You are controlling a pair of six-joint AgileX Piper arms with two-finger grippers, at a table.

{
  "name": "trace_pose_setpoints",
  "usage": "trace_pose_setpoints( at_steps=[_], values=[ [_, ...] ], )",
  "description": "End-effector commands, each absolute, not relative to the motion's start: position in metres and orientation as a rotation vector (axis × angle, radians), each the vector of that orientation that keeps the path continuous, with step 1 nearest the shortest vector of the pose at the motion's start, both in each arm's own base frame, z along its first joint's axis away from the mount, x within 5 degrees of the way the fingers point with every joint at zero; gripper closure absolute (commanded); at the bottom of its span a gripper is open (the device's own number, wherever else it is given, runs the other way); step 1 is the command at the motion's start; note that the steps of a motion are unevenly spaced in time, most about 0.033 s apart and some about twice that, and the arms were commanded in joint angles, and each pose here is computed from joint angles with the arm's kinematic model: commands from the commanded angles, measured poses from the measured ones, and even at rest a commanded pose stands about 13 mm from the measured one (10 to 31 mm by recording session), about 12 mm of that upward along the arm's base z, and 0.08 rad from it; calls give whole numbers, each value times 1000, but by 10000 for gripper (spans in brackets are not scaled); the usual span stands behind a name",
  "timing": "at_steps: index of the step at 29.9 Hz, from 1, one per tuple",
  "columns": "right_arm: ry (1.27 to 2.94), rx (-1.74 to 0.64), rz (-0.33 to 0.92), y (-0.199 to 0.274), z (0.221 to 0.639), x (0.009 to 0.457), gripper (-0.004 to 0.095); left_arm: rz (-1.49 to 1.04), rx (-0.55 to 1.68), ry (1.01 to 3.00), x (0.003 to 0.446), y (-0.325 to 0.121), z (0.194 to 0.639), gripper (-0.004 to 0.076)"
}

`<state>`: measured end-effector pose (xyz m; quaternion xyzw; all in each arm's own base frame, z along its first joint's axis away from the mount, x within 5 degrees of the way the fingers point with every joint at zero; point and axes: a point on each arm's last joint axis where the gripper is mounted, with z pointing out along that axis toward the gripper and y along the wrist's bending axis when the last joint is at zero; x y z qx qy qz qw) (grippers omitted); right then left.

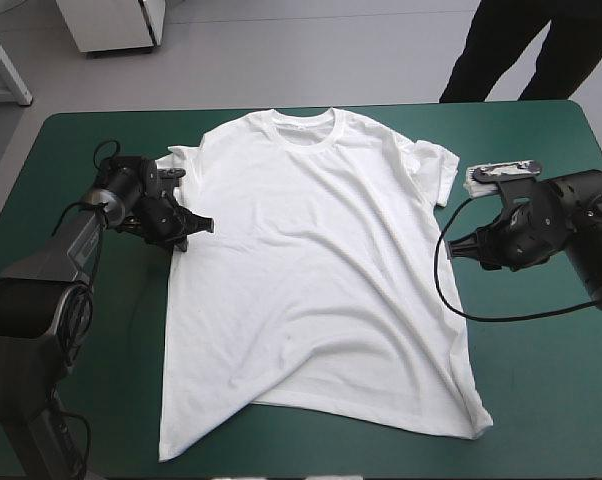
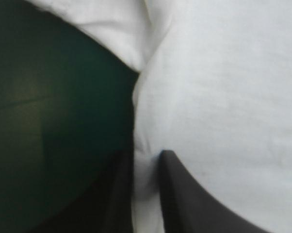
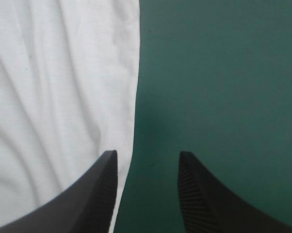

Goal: Fold the cloth

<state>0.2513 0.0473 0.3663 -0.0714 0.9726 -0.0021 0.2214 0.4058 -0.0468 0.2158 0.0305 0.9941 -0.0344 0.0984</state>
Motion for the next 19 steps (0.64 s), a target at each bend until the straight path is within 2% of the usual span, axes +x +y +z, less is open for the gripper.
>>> trace_pose_setpoints(
  at_steps=[1, 10, 14, 19],
  values=[
    [2623, -136, 4, 43, 377, 258, 530, -165, 75, 2877, 407, -52, 231, 740],
    [2628, 5, 289, 25, 377, 324, 512, -168, 74, 2882, 406, -52, 231, 746],
    [2658, -31, 322, 33, 367, 357, 462, -178, 69, 2882, 406, -53, 231, 746],
    [2713, -96, 264, 47, 340, 386, 460, -178, 69, 2878, 407, -53, 231, 746]
  ],
)
